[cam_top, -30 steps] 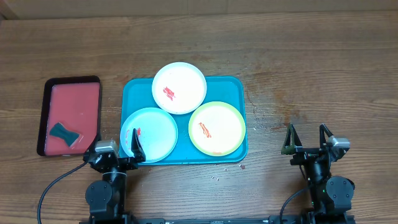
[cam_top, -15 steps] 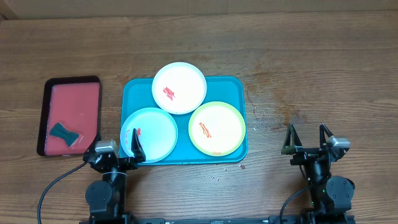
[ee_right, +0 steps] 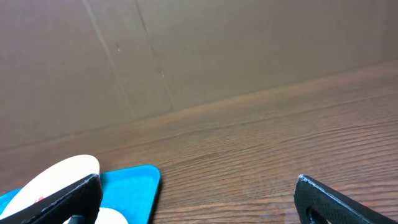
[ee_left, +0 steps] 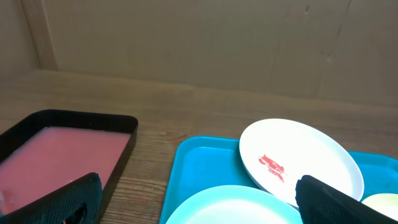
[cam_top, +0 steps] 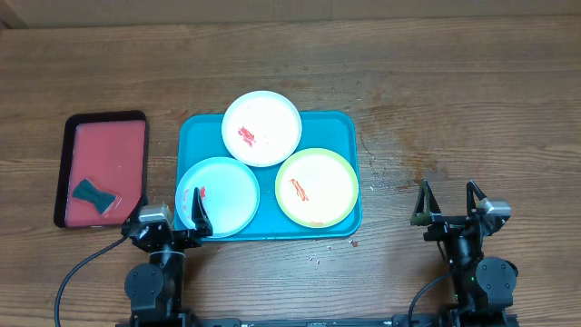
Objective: Clean dirty plates on tray and stack at the side
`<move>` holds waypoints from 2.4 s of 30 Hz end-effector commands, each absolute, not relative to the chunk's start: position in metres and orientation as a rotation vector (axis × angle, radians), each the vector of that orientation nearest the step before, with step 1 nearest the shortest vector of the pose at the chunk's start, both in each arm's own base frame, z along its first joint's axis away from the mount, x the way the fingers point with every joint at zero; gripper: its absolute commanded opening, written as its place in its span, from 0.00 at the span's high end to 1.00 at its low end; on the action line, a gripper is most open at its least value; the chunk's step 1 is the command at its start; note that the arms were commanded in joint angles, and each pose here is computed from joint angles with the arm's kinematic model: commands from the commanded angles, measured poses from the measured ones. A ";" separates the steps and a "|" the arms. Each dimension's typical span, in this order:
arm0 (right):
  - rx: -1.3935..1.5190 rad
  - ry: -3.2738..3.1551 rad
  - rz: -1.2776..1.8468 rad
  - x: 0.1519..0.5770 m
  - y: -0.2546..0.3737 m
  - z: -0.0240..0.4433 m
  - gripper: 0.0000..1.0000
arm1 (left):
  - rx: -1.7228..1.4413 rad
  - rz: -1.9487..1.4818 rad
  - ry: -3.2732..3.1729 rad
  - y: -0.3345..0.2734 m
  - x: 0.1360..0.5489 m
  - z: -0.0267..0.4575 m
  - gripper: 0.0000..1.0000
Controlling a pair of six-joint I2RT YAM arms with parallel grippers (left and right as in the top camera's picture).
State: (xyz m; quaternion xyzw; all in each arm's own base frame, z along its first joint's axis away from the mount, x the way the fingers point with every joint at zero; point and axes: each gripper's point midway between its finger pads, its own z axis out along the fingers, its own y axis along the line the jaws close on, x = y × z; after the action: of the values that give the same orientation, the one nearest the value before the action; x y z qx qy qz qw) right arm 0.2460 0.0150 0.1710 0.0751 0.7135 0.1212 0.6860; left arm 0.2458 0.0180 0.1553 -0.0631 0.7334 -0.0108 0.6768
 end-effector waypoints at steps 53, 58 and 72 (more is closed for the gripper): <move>0.173 1.591 0.259 0.246 0.013 0.170 0.00 | -0.023 -0.315 1.225 -0.022 0.210 0.322 0.00; 0.173 1.591 0.259 0.246 0.013 0.170 0.00 | -0.229 -0.042 1.517 0.025 0.221 0.329 0.00; 0.173 1.591 0.259 0.246 0.013 0.170 0.00 | -0.447 0.080 2.085 0.059 0.293 0.315 0.00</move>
State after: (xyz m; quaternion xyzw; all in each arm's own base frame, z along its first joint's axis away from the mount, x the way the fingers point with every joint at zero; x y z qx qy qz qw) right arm 0.2460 0.0150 0.1711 0.0750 0.7134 0.1211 0.6861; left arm 0.2844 0.0307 0.2977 -0.1206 0.8658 -0.0075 0.4856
